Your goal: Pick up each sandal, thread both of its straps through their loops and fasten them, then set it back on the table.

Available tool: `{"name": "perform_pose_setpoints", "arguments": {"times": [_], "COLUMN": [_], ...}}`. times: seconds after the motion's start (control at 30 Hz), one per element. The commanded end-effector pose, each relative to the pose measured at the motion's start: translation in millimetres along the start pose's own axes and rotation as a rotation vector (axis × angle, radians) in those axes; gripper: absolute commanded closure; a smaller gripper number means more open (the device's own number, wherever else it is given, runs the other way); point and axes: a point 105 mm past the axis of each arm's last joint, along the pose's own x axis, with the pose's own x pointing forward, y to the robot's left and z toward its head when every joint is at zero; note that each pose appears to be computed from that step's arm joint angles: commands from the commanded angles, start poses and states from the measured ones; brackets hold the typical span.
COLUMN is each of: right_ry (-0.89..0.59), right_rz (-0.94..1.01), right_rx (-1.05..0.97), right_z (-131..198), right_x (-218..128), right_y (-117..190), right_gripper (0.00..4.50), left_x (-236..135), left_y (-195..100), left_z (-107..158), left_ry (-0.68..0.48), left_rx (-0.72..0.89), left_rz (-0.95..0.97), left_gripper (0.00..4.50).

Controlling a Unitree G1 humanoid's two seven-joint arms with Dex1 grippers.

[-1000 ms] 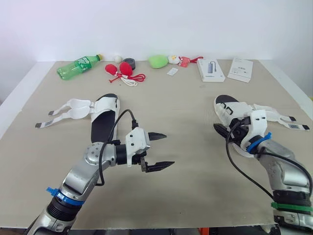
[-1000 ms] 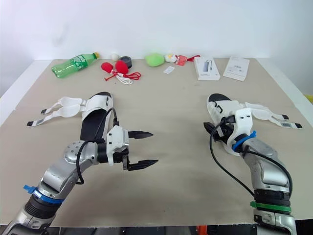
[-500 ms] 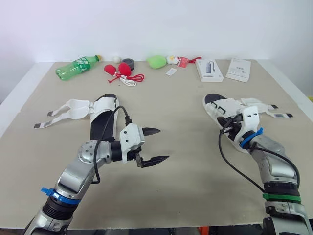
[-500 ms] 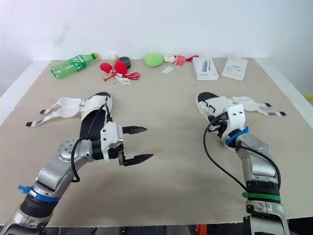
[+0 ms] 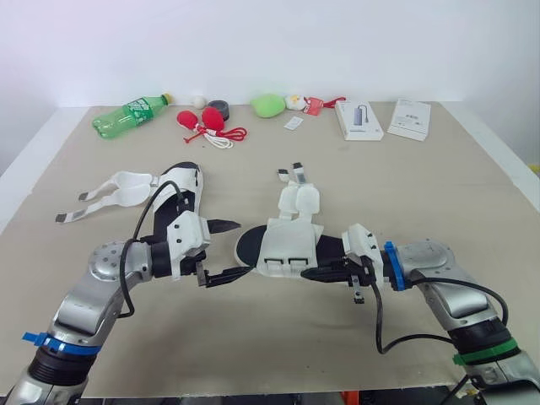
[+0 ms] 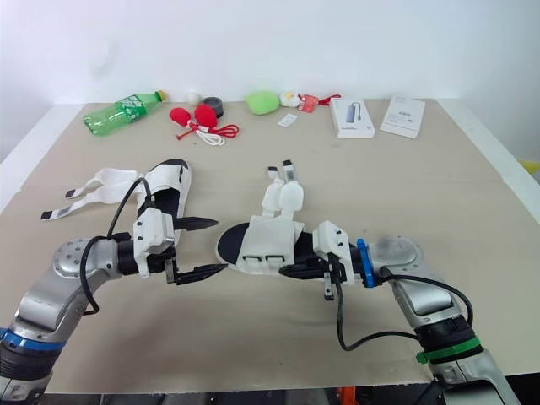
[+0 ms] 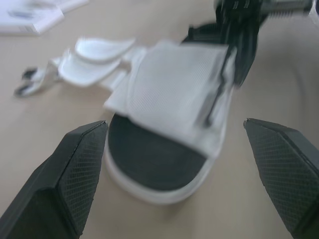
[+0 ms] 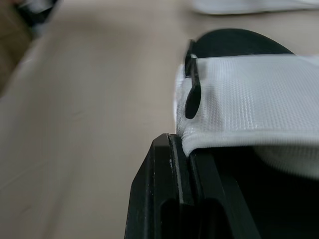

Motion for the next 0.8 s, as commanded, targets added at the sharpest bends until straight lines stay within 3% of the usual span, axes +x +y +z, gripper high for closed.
{"name": "perform_pose_setpoints", "arguments": {"times": [0.03, 0.4, 0.5, 0.53, 0.57, 0.6, 0.67, 0.8], "right_ry": [0.039, 0.032, 0.036, 0.035, 0.028, 0.023, 0.006, -0.096], "right_rz": [0.141, 0.185, 0.211, 0.215, 0.212, 0.211, 0.212, 0.188], "right_rx": [-0.099, -0.148, -0.074, -0.054, -0.039, -0.011, 0.076, 0.306], "right_z": [-2, 1, 3, 4, 7, 11, 19, 43], "right_x": [4, 9, 3, 0, -4, -9, -21, -41], "right_y": [9, -20, -20, -19, -19, -19, -17, -26], "right_gripper": [4.46, 4.46, 3.57, 2.98, 2.78, 2.41, 1.88, 0.1], "left_x": [-13, -7, -2, -1, -1, -2, -3, 0], "left_y": [-5, -3, -4, -5, -3, 0, 4, 8], "left_z": [7, 4, 0, -2, -5, -8, -15, -18], "left_ry": [0.003, 0.005, 0.016, 0.021, 0.032, 0.045, 0.078, 0.093], "left_rx": [0.045, 0.048, 0.057, 0.051, 0.048, 0.046, 0.051, 0.062], "left_rz": [0.011, 0.008, -0.008, -0.016, -0.014, -0.008, -0.006, -0.003], "left_gripper": [0.0, 0.0, 0.0, 0.0, 0.0, 0.5, 0.83, 2.62]}}
